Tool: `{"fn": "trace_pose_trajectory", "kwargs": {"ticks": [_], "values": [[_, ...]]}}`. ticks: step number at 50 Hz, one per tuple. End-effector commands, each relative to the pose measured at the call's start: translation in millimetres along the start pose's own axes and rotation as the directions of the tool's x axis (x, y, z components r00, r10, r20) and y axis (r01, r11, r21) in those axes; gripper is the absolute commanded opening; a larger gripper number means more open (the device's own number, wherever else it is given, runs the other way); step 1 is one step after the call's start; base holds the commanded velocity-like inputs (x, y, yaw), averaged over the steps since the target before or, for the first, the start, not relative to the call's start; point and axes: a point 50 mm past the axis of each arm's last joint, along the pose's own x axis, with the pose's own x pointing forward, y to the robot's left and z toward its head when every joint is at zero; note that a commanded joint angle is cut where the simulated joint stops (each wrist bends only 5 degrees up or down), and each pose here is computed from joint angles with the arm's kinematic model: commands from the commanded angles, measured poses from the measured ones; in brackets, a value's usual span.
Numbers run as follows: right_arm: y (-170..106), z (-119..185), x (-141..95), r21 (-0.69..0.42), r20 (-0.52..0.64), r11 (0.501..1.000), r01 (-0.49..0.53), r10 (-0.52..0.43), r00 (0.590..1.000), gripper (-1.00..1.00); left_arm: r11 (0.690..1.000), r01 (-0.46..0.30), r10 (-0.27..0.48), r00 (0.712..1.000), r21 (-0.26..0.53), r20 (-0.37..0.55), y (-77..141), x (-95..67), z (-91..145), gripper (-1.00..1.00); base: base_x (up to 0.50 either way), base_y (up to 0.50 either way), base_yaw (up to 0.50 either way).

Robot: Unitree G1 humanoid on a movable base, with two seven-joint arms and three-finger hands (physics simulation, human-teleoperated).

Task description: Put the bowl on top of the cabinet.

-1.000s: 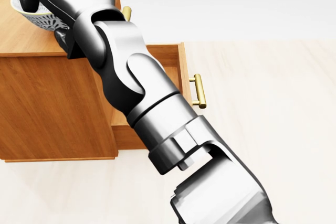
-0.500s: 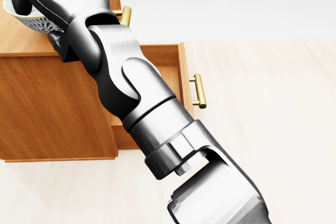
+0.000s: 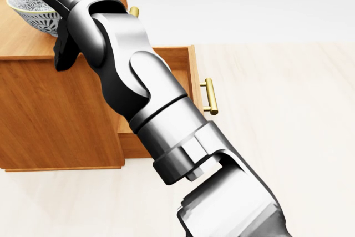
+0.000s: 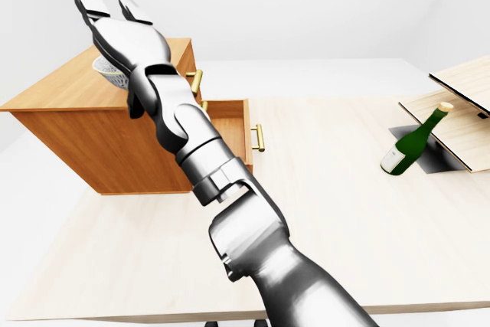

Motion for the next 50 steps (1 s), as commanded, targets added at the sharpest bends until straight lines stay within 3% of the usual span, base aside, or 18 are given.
{"fn": "trace_pose_trajectory", "kwargs": {"ticks": [1,27,50], "values": [[-0.4,4.7,-0.8,0.015,0.022,0.999,-0.034,0.033,0.999,1.00,1.000,0.005,-0.005,1.000,0.010,-0.006,-0.6,-0.6,-2.1,1.00,0.00,0.00,0.00],[-90.9,72.4,-12.7,-0.060,0.286,0.992,0.107,-0.085,0.954,1.00,1.000,0.014,-0.014,1.000,0.014,0.008,-2.8,-1.1,0.0,1.00,0.00,0.00,0.00],[-151.0,92.1,-46.4,-0.061,0.421,0.960,0.275,-0.225,0.879,1.00,1.000,0.018,-0.018,1.000,0.023,0.007,-2.9,-1.5,-0.7,1.00,0.00,0.00,0.00]]}}
